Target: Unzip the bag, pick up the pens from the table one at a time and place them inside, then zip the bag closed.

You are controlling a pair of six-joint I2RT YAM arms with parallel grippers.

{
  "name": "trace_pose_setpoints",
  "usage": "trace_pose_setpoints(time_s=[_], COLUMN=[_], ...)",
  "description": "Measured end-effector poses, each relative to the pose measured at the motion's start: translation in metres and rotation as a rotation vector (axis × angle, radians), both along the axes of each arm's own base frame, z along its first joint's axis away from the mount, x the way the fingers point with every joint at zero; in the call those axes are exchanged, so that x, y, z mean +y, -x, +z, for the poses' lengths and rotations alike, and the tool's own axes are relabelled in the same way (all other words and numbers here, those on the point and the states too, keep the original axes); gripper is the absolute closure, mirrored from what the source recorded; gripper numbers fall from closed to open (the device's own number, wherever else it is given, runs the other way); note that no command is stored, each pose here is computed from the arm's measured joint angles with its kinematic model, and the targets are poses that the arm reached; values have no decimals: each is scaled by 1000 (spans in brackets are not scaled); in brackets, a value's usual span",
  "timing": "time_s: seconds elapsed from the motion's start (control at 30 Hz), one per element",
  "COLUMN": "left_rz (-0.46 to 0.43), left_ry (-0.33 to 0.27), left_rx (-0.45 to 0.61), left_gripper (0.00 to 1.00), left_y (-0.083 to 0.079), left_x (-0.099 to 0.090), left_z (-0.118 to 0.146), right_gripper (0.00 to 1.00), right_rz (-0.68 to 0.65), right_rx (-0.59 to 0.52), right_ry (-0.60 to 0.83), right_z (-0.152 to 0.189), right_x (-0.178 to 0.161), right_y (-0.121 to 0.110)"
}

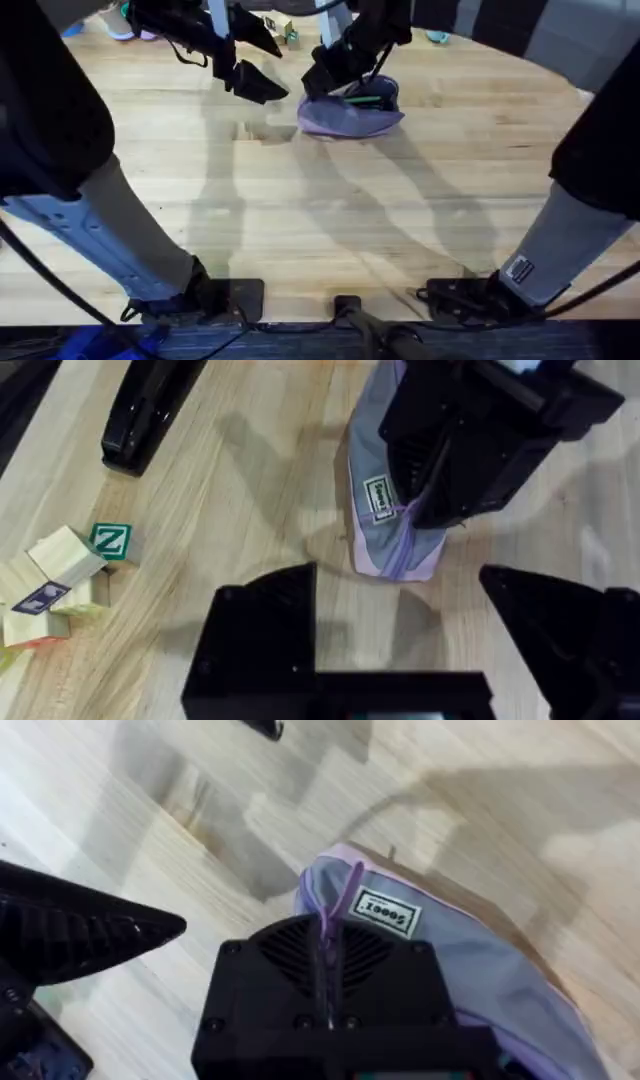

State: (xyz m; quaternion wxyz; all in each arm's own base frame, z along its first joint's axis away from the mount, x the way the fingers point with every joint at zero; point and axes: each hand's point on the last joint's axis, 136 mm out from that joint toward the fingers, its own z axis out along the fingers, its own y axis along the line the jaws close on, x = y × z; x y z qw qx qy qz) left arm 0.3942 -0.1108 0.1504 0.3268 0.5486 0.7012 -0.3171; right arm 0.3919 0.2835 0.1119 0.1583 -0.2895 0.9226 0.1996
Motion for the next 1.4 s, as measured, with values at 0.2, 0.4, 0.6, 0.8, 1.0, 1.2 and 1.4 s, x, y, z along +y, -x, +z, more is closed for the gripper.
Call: trace_pose_setpoints(time_s=[0.2,0.4,0.6,0.8,1.0,1.2,1.4], left_rz=[0,-1,-9,-57,-103,-103,-123], left_ry=[2,6,13,19,70,118,154], left_rx=[0,0,-1,9,63,88,58], left_gripper=[7,7,7,7,7,7,7], left_y=[0,0,1,6,7,6,1], left_x=[0,-1,-4,-24,-45,-49,-59], left_z=[0,1,2,-1,-22,-28,-29], right_gripper=[971,970,970,970,970,970,970], right_rz=[-28,-43,-44,-44,-42,-42,-42], right_rx=[-18,-27,-27,-23,-7,-4,-4], right_ry=[-7,-5,-2,0,6,7,7], right_z=[20,34,36,36,35,36,36], right_x=[-8,-13,-14,-14,-16,-16,-16], right_y=[-13,-18,-18,-17,-14,-13,-13])
